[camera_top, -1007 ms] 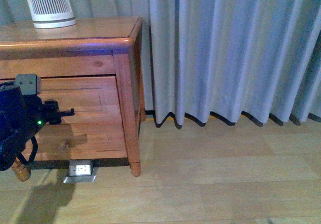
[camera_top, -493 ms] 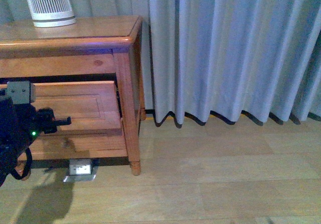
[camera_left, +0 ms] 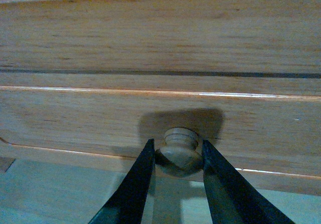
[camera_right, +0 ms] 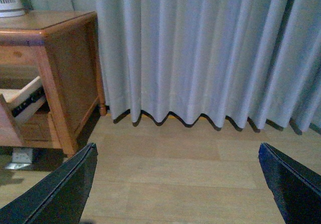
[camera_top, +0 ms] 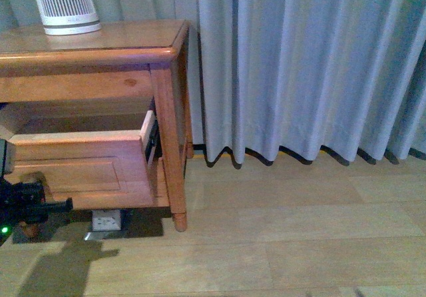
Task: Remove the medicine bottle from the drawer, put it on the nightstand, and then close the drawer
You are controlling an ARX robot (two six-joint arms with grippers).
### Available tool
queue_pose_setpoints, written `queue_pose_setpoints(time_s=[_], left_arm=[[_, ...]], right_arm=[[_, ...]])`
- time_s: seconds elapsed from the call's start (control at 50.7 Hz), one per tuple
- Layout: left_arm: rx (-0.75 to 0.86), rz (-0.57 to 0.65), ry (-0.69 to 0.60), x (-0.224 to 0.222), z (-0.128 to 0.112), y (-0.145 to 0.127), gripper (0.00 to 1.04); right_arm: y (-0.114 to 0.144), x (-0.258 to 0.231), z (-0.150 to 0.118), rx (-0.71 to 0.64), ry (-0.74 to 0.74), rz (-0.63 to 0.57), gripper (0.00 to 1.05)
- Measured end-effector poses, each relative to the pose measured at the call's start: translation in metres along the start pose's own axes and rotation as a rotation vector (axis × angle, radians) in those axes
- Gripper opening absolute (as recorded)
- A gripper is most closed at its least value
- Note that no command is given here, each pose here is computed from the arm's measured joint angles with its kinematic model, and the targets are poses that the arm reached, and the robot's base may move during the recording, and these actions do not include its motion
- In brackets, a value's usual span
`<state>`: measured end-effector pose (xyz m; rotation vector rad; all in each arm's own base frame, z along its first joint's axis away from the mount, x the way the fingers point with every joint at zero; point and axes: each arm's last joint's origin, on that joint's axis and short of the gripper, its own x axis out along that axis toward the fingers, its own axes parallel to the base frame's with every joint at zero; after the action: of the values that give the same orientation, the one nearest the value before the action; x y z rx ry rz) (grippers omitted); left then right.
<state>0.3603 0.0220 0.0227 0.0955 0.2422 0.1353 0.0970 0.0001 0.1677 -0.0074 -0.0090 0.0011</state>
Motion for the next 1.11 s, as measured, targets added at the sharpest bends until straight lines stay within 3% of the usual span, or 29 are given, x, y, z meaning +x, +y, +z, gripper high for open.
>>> queue_pose_setpoints(time_s=[0.296,0.612,0.789,0.987,1.105], left_arm=[[0.025,-0.028,0.102,-0.041,-0.009,0.005,0.24],[0.073,-0.169,0.218,-0.062,-0.016,-0.006,0.69],[0.089,-0.192,0.177,-0.080,0.013,-0.005,0.98],[0.067,-0.172,0.112,-0.093,0.059,0.006,0.98],[0.055,-0.149,-0.009,-0.103,0.108,0.014,0.98]], right_arm=[[0.000,0.000,0.000,0.000,0.000,0.000,0.98],[0.000,0.000,0.000,0.000,0.000,0.000,0.98],[0.000,0.000,0.000,0.000,0.000,0.000,0.98],[0.000,0.000,0.000,0.000,0.000,0.000,0.98],[0.000,0.000,0.000,0.000,0.000,0.000,0.98]])
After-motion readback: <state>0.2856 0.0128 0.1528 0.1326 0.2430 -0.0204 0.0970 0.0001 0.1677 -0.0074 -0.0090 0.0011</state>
